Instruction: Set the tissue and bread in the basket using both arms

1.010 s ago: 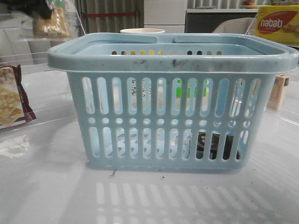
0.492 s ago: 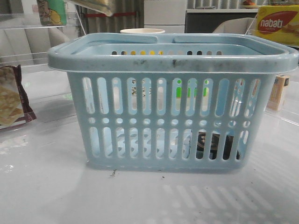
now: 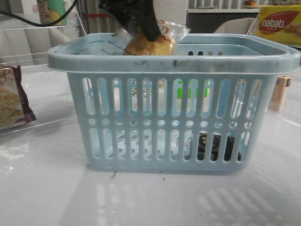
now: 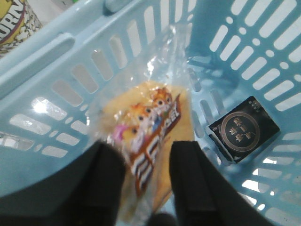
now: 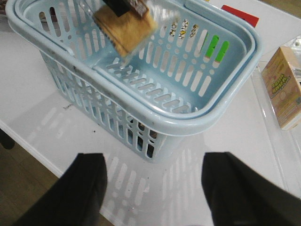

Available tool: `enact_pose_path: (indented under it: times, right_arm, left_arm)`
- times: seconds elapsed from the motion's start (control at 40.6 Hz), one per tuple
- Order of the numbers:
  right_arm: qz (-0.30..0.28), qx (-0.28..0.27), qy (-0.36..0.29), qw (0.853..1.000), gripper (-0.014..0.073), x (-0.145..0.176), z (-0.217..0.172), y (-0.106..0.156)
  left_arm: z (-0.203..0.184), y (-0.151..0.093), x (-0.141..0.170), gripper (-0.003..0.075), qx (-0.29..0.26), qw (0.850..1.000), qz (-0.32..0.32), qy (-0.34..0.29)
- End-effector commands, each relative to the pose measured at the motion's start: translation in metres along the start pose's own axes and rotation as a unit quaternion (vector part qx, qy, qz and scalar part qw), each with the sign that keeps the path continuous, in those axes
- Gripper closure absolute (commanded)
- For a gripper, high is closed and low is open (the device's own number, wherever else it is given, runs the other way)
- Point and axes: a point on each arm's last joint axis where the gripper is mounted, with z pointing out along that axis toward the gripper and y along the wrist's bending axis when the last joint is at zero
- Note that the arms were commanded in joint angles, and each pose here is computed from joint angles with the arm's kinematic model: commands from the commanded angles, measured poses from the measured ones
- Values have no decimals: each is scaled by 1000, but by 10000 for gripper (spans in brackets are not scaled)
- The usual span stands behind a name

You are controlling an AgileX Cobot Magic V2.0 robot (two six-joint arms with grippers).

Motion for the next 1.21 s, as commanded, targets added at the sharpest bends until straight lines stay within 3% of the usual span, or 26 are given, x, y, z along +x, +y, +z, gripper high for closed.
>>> enact_pose_path:
  times: [0.0, 0.246, 0.443, 0.714, 1.182]
  right_arm:
    - [-9, 5, -49, 999, 55, -13, -5, -1]
    - [-9, 5, -50, 999, 55, -13, -5, -1]
    - [-9, 5, -49, 999, 55, -13, -5, -1]
    - [-9, 5, -49, 999, 55, -13, -5, -1]
    - [-9, 5, -45, 999, 55, -12, -5, -1]
  left_arm:
    - [-39, -5, -19, 237, -5, 997, -1, -79]
    - [-94, -9, -13, 235, -9, 995, 3, -96]
    - [-138, -20, 12, 235, -12, 993, 6, -121]
    - [-181, -39, 78, 236, -10, 991, 3, -137]
    - [-210, -65, 197, 246, -17, 987, 7, -158]
